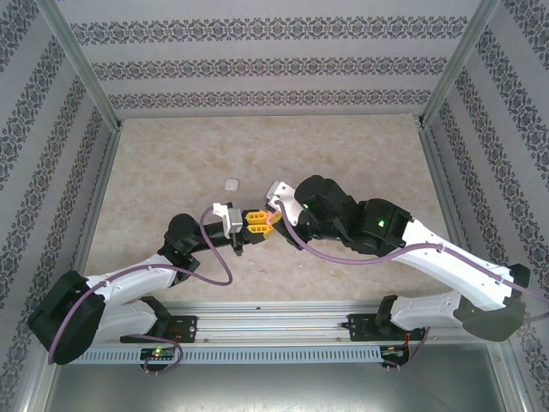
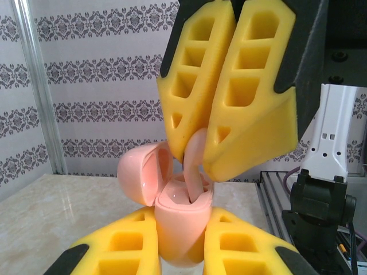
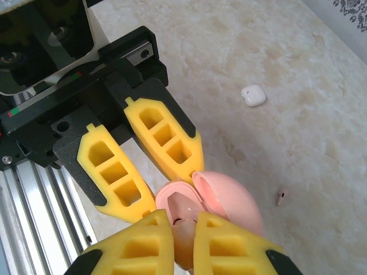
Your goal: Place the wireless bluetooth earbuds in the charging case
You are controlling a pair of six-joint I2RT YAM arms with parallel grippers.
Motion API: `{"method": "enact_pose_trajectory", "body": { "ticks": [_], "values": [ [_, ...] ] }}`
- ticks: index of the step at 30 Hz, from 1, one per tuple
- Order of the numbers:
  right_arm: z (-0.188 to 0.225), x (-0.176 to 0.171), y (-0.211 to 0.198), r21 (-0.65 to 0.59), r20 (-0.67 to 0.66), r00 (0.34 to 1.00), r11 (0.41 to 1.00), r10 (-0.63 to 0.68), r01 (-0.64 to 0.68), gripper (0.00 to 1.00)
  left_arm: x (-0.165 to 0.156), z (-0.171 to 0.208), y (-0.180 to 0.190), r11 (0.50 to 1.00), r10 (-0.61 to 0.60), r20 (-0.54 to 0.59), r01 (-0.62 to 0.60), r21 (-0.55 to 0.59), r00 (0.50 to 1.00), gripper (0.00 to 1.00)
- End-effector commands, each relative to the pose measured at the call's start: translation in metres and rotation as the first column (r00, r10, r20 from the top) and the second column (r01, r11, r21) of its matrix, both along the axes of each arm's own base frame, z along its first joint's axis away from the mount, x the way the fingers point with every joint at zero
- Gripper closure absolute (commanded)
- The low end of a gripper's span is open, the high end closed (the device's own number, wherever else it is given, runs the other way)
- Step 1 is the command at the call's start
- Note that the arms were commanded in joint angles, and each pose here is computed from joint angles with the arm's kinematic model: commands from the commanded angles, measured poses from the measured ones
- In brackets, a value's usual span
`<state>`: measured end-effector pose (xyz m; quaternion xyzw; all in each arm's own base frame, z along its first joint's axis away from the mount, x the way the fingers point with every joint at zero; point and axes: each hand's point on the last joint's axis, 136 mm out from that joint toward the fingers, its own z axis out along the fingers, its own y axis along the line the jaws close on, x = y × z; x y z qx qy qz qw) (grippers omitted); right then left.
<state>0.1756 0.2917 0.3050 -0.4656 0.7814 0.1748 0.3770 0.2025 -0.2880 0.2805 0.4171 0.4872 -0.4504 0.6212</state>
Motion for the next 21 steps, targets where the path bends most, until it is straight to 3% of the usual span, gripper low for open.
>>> {"method": "enact_pose_trajectory", "body": {
  "ticks": [1, 6, 21],
  "values": [
    [-0.019, -0.008, -0.005, -0.042, -0.092, 0.996, 0.999, -0.018, 0.014, 1.0, 0.002, 0.028, 0.003, 0.997, 0.027, 0.053, -0.023, -0.067, 0.998, 1.0],
    [-0.022, -0.009, -0.002, -0.042, -0.148, 0.987, 0.998, -0.056, 0.05, 0.98, 0.004, 0.028, 0.003, 0.997, 0.035, 0.049, -0.031, -0.068, 0.998, 1.0],
    [0.007, 0.009, -0.002, 0.02, -0.188, 0.957, 0.974, -0.219, 0.227, 0.7, 0.011, 0.023, 0.005, 0.996, 0.073, 0.009, -0.072, -0.061, 0.997, 1.0]
  ]
}}
